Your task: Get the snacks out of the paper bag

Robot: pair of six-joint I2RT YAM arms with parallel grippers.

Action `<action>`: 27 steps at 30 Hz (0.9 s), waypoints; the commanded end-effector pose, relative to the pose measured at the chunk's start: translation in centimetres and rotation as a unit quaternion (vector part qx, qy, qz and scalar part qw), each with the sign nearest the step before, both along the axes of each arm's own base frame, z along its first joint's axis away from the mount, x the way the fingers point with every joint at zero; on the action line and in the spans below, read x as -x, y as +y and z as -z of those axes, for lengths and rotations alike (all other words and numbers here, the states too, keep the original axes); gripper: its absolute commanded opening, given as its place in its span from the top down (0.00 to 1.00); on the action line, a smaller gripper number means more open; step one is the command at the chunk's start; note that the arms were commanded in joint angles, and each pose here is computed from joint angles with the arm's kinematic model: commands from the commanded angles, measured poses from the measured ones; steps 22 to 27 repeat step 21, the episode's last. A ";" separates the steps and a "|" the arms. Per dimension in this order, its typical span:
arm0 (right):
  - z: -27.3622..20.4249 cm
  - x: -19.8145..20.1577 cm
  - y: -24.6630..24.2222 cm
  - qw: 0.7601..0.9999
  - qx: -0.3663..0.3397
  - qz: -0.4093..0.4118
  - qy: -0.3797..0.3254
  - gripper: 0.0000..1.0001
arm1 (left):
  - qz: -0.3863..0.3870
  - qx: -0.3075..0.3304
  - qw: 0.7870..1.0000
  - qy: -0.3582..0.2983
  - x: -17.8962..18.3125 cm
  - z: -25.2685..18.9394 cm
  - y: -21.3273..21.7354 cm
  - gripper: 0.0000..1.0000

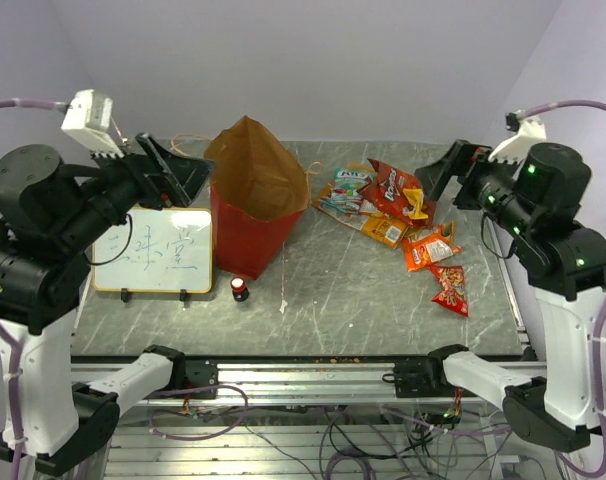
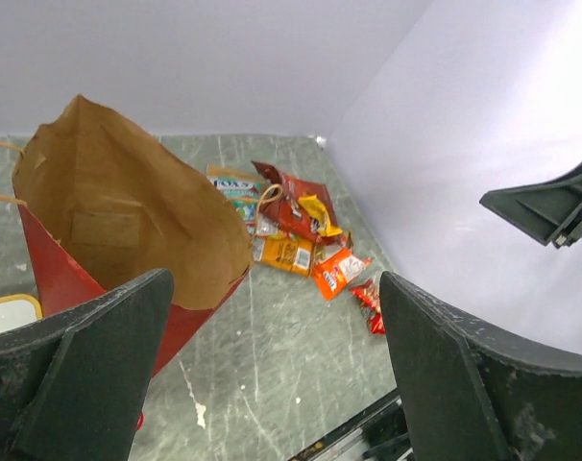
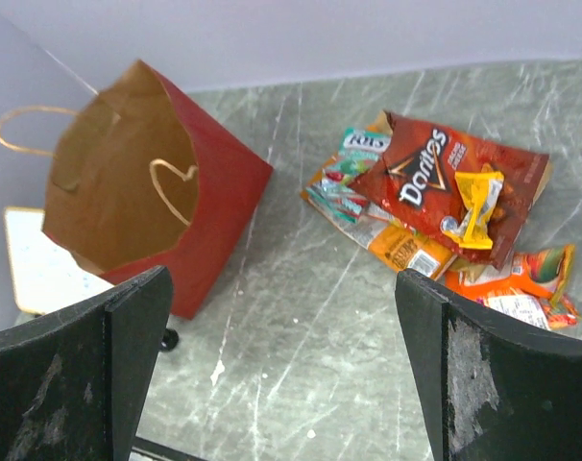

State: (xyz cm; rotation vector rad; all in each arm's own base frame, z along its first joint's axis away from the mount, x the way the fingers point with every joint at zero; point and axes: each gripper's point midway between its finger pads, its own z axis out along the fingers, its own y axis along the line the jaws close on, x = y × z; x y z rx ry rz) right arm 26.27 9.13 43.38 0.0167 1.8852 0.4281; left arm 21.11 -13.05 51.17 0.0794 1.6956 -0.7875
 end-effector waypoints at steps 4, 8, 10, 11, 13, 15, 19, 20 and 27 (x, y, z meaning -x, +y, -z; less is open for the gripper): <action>-3.5 1.8 -2.4 0.997 -0.002 0.050 -0.056 0.00 | -0.034 0.019 0.999 -0.019 1.9 -2.5 1.6 0.01; -3.9 1.9 -3.2 0.996 0.013 0.067 -0.057 0.00 | -0.041 0.021 0.999 -0.028 2.4 -2.9 2.0 0.01; -4.1 1.7 -3.5 0.996 0.017 0.076 -0.053 0.00 | -0.042 0.021 0.998 -0.029 2.6 -2.9 2.1 0.01; -4.0 1.6 -3.6 0.996 0.018 0.079 -0.047 0.00 | -0.045 0.021 0.998 -0.029 2.6 -2.9 2.2 0.01; -4.0 1.5 -3.7 0.995 0.019 0.083 -0.044 0.00 | -0.045 0.018 0.998 -0.032 2.7 -2.9 2.3 0.01; -4.0 1.5 -3.8 0.995 0.018 0.087 -0.045 0.00 | -0.045 0.013 0.998 -0.031 2.7 -2.9 2.3 0.01; -4.1 1.5 -3.9 0.994 0.016 0.088 -0.058 0.00 | -0.046 0.002 0.999 -0.028 2.6 -2.6 2.4 0.01; -4.1 1.4 -4.0 0.994 0.014 0.094 -0.056 0.00 | -0.046 0.000 0.999 -0.028 2.5 -2.6 2.3 0.01; -4.2 1.4 -4.2 0.993 0.013 0.099 -0.056 0.00 | -0.045 0.000 0.999 -0.027 2.4 -2.5 2.3 0.01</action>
